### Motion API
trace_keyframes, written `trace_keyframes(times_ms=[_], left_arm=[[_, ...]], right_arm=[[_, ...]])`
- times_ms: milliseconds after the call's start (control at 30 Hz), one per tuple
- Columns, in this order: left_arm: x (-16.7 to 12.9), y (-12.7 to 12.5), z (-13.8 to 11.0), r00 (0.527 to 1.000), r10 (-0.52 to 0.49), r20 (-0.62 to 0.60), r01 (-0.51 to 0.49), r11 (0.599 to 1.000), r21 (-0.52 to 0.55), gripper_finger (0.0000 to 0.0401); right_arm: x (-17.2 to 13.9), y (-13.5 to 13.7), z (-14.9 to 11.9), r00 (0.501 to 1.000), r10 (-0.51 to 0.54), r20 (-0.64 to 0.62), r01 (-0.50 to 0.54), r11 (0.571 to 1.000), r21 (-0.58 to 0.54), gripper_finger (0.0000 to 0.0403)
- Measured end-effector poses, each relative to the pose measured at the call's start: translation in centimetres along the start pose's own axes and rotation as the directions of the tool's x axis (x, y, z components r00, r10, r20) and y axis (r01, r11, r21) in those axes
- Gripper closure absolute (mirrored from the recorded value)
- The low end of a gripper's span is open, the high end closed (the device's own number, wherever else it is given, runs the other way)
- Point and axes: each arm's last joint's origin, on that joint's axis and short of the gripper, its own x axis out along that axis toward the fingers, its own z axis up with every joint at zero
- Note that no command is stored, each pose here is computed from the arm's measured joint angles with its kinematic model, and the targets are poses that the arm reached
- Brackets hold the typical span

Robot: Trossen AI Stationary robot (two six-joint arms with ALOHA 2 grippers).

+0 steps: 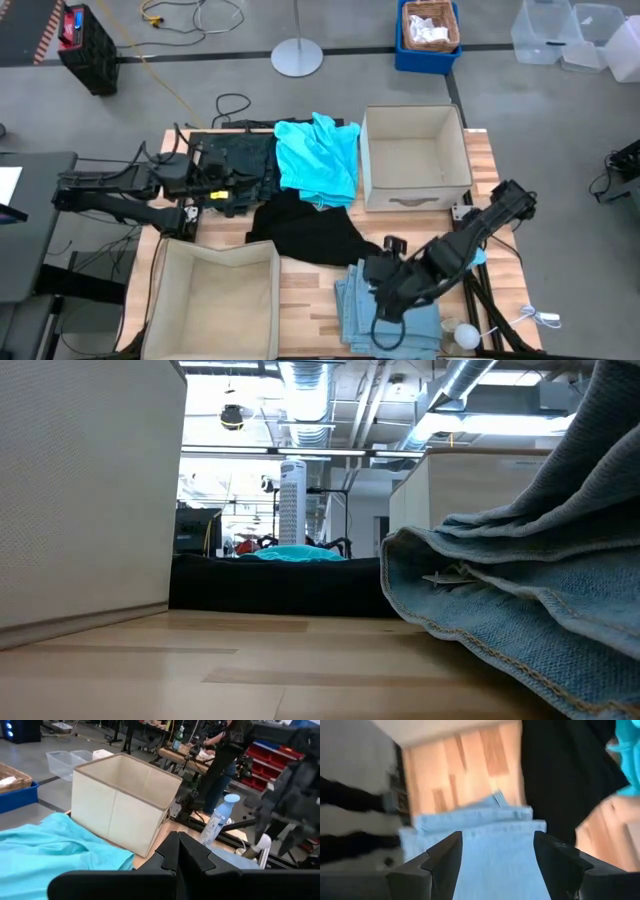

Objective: Sort clothes
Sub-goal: Put the blue pants into the top laundry bin

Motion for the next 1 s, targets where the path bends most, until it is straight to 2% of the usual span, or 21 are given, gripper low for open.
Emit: trace_keyframes(times_ms=[200,333,733,867,1000], left_arm=[[0.5,-0.1,-0.2,1.0,-0.001,-0.014,0.0,0.999,-0.04,0.0401],[0.4,-0.1,-0.1,1.0,-0.003,-0.009,0.002,0.999,-0.05,0.0401],[0.3,-0.1,-0.1,1.0,-0.003,-0.009,0.002,0.999,-0.05,0.0401],[0.3,-0.1,-0.1,1.0,-0.002,-0.011,0.002,0.999,-0.05,0.0401],[0.4,-0.1,-0.2,1.0,-0.001,-0.014,0.0,0.999,-0.048,0.0401]], right_arm=[[3.4,2.6,-1.3,0.996,-0.031,-0.085,0.026,0.998,-0.058,0.0143],[5.0,4.7,-2.8,0.992,-0.022,-0.126,0.015,0.998,-0.056,0.0143],[8.0,9.7,-8.7,0.977,-0.065,-0.205,0.052,0.996,-0.067,0.0142],[8.2,10.5,-9.7,0.977,-0.062,-0.206,0.059,0.998,-0.019,0.0142],[8.8,11.0,-10.5,0.975,-0.079,-0.206,0.076,0.997,-0.026,0.0142]])
